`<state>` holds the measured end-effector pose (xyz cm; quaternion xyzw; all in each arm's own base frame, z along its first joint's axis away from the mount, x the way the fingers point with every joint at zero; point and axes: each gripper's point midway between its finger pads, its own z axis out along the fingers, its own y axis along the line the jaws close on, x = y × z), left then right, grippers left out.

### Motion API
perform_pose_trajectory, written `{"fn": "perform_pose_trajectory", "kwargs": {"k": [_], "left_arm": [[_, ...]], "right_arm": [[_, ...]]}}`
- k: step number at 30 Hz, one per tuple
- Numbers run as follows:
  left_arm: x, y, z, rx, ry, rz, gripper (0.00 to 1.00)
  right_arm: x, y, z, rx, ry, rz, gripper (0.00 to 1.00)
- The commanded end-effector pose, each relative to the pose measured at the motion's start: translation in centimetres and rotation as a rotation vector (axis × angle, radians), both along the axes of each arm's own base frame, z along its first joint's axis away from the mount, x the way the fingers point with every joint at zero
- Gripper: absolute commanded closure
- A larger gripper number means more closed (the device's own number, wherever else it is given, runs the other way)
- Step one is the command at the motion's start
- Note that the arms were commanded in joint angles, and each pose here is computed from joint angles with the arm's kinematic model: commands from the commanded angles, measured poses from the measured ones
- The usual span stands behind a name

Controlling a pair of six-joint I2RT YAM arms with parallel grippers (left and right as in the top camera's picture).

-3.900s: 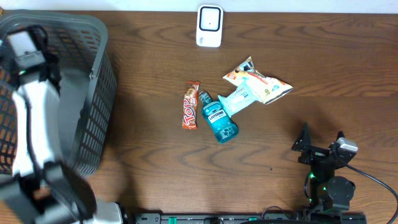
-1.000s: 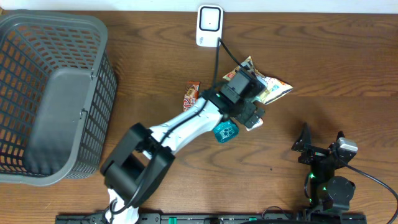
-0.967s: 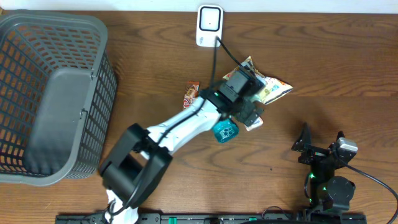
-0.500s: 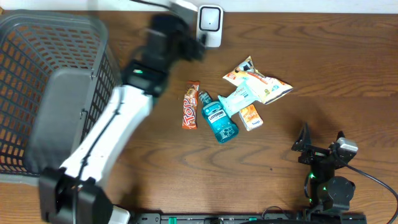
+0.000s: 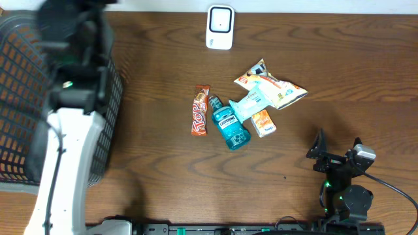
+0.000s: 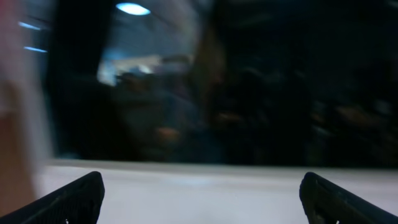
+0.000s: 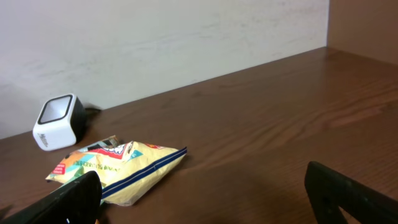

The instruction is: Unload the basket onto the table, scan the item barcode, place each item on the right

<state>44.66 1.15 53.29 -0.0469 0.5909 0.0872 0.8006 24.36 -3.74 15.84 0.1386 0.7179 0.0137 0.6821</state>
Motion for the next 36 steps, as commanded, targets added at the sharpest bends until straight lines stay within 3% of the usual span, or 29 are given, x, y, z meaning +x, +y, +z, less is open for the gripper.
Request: {"fn": "perform_pose_trajectory", "kwargs": {"k": [1, 10, 18, 22, 29, 36], "left_arm": [[-2.2, 2.6, 2.5, -0.001, -0.059, 0.091, 0.0], [-4.8, 3.0, 3.6, 0.012, -0.048, 0.104, 0.0], [-10.1, 3.2, 0.9, 0.1, 0.178, 0.122, 0.0], [-11.7, 3.9, -1.4, 0.107, 0.29, 0.136, 0.0], [-13.2, 7.1, -2.4, 0.033, 0.329, 0.225, 0.0], [-16.0, 3.1, -2.5, 0.045, 0.337, 0.003, 0.01]], "right_arm": [[-0.1, -0.2, 0.0, -0.015, 0.001, -0.01, 0.01], [-0.1, -0.5, 0.9, -0.018, -0.034, -0.029, 0.01], [0.1, 0.6, -0.3, 0.279, -0.034, 0.015, 0.01], [0.3, 2.2, -0.5, 0.32, -0.014, 0.102, 0.01], [0.5, 5.2, -0.8, 0.521, 0.028, 0.258, 0.01], [-0.3, 9.0, 0.8, 0.678, 0.036, 0.481, 0.01]]}}
